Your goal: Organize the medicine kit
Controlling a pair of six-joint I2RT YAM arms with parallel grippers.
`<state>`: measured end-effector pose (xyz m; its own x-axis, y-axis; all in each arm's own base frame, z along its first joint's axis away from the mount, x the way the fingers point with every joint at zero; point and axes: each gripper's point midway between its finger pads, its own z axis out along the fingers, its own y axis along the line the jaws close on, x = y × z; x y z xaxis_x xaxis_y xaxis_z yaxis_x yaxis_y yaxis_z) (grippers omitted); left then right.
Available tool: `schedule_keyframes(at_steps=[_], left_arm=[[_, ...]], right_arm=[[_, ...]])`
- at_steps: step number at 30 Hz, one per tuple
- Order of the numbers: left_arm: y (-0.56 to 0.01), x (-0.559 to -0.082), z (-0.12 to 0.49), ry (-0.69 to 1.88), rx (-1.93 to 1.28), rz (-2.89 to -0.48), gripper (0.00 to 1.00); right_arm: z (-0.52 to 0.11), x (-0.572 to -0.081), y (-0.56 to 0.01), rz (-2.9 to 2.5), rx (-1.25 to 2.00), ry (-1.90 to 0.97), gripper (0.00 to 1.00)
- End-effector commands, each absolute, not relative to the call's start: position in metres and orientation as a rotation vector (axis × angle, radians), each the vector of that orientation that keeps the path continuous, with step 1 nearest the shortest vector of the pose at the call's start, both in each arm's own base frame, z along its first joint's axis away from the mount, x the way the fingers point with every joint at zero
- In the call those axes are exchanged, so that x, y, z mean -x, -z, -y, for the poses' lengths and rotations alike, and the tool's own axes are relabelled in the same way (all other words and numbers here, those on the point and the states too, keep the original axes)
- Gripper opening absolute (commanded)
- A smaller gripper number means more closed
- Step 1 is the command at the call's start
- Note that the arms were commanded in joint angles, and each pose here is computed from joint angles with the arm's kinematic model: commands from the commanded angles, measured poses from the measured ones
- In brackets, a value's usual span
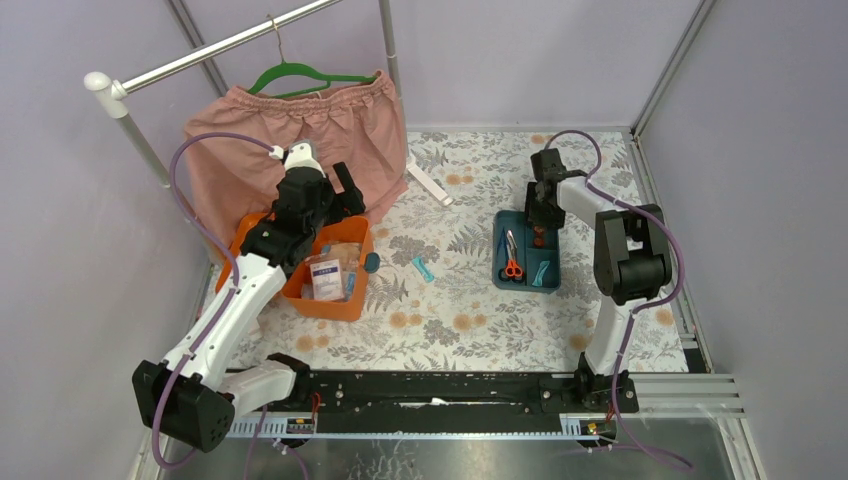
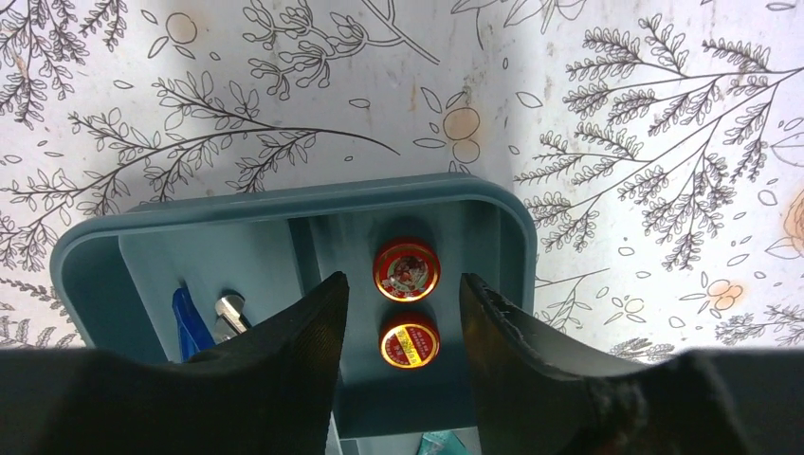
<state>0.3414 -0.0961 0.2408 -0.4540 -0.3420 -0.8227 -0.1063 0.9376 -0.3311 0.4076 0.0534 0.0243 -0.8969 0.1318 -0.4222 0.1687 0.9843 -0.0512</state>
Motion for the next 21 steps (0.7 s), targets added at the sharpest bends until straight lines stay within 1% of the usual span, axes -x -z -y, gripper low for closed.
schedule_keyframes(at_steps=[1, 5, 8, 13, 17, 21], left_arm=[[-0.242, -0.346, 0.095, 0.283, 0.313, -2.017, 0.99], [-0.242, -0.346, 0.095, 0.284, 0.31, -2.021, 0.98], [-0.24, -0.347, 0.095, 0.283, 0.311, -2.024, 0.99], [-0.238, -0.35, 0.096, 0.292, 0.314, -2.035, 0.98], [-0.236, -0.35, 0.095, 0.292, 0.318, -2.041, 0.98], [-0.235, -0.35, 0.095, 0.295, 0.319, -2.043, 0.98]], right_arm=[[-0.056, -0.421, -0.043, -2.65, -0.203, 0.1, 0.56], [-0.061, -0.412, -0.061, -2.65, -0.182, 0.053, 0.58], [-0.083, -0.397, -0.085, -2.612, -0.125, -0.032, 0.58], [-0.18, -0.366, -0.11, -2.577, 0.139, -0.201, 0.59], [-0.252, -0.343, -0.108, -2.554, 0.287, -0.337, 0.63], [-0.3, -0.328, -0.1, -2.559, 0.392, -0.407, 0.63]])
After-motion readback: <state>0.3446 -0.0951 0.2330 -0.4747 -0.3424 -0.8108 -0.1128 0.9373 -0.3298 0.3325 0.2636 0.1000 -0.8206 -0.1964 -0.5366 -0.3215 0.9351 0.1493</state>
